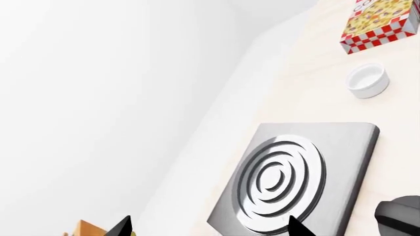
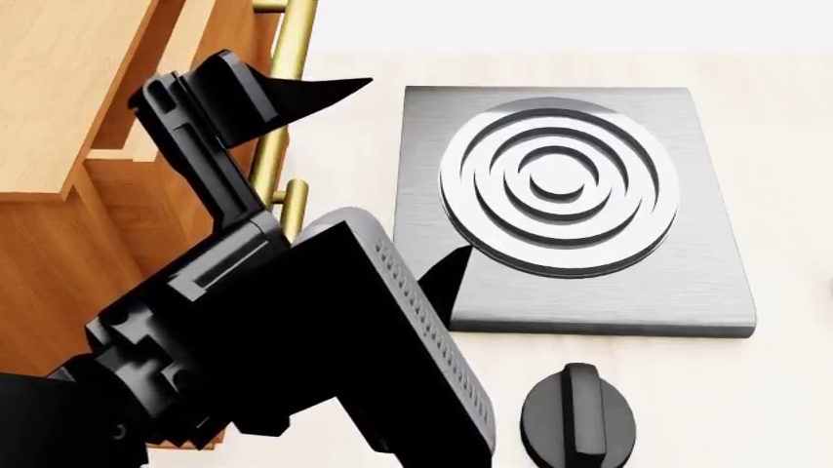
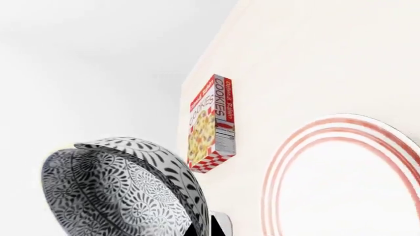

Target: Pick the akita bowl on the wooden cabinet and place it on the plate.

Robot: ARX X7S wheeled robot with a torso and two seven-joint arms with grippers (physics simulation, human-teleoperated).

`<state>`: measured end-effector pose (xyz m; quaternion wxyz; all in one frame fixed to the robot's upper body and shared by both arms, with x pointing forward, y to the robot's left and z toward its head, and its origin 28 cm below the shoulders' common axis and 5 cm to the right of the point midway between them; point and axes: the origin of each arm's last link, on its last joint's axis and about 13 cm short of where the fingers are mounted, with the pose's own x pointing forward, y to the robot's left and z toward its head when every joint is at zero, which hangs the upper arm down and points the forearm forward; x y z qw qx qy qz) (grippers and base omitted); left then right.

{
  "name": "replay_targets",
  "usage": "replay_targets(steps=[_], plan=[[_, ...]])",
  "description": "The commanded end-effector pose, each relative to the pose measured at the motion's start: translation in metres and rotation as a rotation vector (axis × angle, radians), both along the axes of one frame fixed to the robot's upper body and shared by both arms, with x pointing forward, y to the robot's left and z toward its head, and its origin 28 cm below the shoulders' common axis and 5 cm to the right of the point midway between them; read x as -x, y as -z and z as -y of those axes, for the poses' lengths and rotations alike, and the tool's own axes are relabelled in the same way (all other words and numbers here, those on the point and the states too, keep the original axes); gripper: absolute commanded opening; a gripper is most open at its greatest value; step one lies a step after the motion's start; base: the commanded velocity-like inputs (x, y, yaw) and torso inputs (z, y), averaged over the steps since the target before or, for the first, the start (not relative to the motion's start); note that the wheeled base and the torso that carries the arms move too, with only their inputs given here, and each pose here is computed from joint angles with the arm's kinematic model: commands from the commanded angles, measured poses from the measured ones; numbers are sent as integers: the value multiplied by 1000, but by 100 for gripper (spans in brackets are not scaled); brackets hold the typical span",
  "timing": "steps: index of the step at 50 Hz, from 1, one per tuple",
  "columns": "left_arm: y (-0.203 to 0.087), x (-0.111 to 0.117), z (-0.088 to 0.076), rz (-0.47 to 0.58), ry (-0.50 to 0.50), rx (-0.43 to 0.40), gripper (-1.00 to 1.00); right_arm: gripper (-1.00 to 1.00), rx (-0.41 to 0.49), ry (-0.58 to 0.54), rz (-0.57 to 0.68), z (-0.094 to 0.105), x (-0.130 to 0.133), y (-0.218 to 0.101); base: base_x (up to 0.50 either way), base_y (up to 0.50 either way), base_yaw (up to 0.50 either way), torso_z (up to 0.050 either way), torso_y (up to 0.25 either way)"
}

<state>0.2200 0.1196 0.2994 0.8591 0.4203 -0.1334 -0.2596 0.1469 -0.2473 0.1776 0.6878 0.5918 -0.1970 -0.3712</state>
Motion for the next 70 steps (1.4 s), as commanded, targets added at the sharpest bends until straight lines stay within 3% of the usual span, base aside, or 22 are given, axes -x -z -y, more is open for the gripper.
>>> replay_targets(steps=[1, 2, 4, 5, 7, 8, 11, 16, 17, 18, 29, 33, 36, 44, 47, 52, 70], plan=[[2, -2, 0, -6, -1, 1, 100, -100, -43, 70, -39, 7, -6, 6, 0, 0, 0, 0, 0], [3, -2, 0, -5, -2, 0, 100, -100, -93, 75, -85, 8, -7, 7, 0, 0, 0, 0, 0], [2, -1, 0, -5, -4, 1, 100, -100, -54, 100, -56, 9, -5, 5, 0, 0, 0, 0, 0], [2, -1, -1, -6, -4, 4, 100, -100, -111, 100, -95, 9, -4, 5, 0, 0, 0, 0, 0], [2, -2, -1, -6, -7, 3, 100, -100, -61, 135, -81, 10, -3, 3, 0, 0, 0, 0, 0], [3, -2, -1, -7, -7, 2, 100, -100, -122, 148, -84, 10, -3, 2, 0, 0, 0, 0, 0], [3, -2, -1, -8, -8, 5, 100, -100, -79, 172, -106, 11, -4, 1, 0, 0, 0, 0, 0], [3, -2, -1, -8, -8, 4, 100, -100, -139, 212, -90, 12, -6, -1, 0, 0, 0, 0, 2], [4, -2, -1, -8, -9, 4, 100, -100, -127, 198, -137, 11, -6, 0, 0, 0, 0, 0, 0], [4, -2, -1, -10, -10, 4, 100, -100, -170, 194, -164, 12, -7, 1, 0, 0, 0, 0, 0], [4, -2, -1, -9, -9, 6, 100, -100, -224, 238, -200, 11, -12, 9, 0, 0, 0, 1, 0], [6, -3, -1, -11, -11, 5, 100, -100, -282, 303, -216, 11, -16, 15, 0, 0, 0, 0, 0], [5, -3, -2, -13, -15, 6, 100, -100, -269, 362, -253, 10, -17, 13, 0, 0, 0, 0, 0], [6, -4, -1, -15, -13, 6, 100, -100, -294, 330, -272, 10, -18, 13, 0, 0, 0, 0, 0], [6, -4, -1, -15, -12, 7, 100, -100, -263, 359, -355, 8, -19, 14, 0, 0, 0, 0, 0], [7, -3, -1, -14, -13, 7, 100, -100, -117, 354, -534, 3, -32, 16, 0, 0, 0, 0, 0], [9, -5, -3, -23, -20, 12, 100, -100, -92, 298, -572, 1, -39, 17, 0, 0, 0, 0, 1]])
